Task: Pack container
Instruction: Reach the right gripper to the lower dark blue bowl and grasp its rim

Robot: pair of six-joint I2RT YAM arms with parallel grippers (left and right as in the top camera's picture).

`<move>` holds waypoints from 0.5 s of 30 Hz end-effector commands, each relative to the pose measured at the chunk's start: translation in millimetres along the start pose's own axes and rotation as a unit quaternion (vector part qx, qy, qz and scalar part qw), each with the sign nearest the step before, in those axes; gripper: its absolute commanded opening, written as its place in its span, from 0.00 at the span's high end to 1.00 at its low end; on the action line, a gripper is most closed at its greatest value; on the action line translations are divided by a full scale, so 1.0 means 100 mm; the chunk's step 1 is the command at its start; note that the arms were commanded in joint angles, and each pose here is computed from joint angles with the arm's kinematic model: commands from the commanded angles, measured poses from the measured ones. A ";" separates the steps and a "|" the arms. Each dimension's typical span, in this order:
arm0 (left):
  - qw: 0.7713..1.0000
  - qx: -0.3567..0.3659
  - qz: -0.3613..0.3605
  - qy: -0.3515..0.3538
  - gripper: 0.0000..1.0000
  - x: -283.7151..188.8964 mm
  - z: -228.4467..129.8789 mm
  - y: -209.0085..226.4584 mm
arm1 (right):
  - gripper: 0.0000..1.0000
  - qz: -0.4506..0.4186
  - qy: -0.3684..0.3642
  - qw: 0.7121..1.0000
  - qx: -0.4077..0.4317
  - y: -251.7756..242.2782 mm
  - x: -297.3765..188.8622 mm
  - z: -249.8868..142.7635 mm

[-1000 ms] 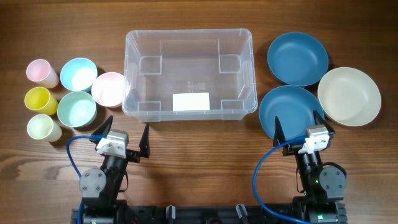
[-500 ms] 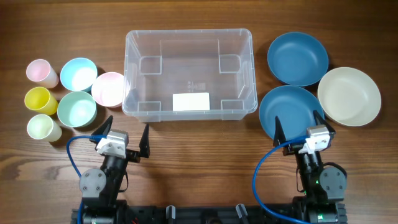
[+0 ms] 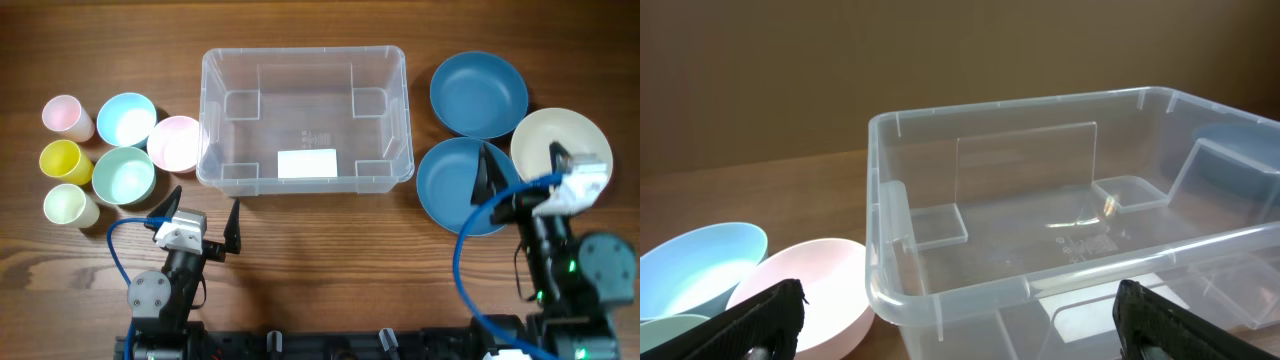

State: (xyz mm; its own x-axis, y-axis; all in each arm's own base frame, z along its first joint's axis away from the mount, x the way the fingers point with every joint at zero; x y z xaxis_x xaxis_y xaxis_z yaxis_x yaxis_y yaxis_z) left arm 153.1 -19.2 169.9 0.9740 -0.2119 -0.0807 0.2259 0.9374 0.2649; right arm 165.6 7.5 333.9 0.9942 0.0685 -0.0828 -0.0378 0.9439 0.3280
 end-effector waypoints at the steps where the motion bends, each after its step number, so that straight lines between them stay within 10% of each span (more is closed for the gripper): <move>1: 1.000 0.005 0.002 0.002 0.00 0.00 -0.03 0.00 | 0.00 0.030 0.066 0.997 0.017 0.06 0.22 -0.03; 8: 1.000 0.005 0.002 0.002 0.00 0.00 -0.03 0.00 | 0.00 -0.081 0.142 0.985 0.059 -0.17 0.28 -0.31; 15: 1.000 0.005 0.002 0.002 0.00 0.00 -0.03 0.00 | 0.00 -0.299 0.262 0.901 0.175 -0.72 0.49 -0.84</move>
State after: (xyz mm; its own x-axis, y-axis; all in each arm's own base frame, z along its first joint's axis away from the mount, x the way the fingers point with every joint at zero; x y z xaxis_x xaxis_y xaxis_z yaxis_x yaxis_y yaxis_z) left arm 153.2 -19.2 169.7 0.9739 -0.2115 -0.0818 0.2259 0.9375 0.2647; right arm 195.9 -13.7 246.6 0.7363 -0.1077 -0.6680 0.4487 0.8166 0.3630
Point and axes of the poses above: each gripper's point midway between its finger pads, its own x axis out along the fingers, its own y axis along the line the jaws close on, z = x × y, the point moved 9 cm from there along -x, back along the fingers, and after that the axes turned 14 degrees about x, right-handed, at the moved point
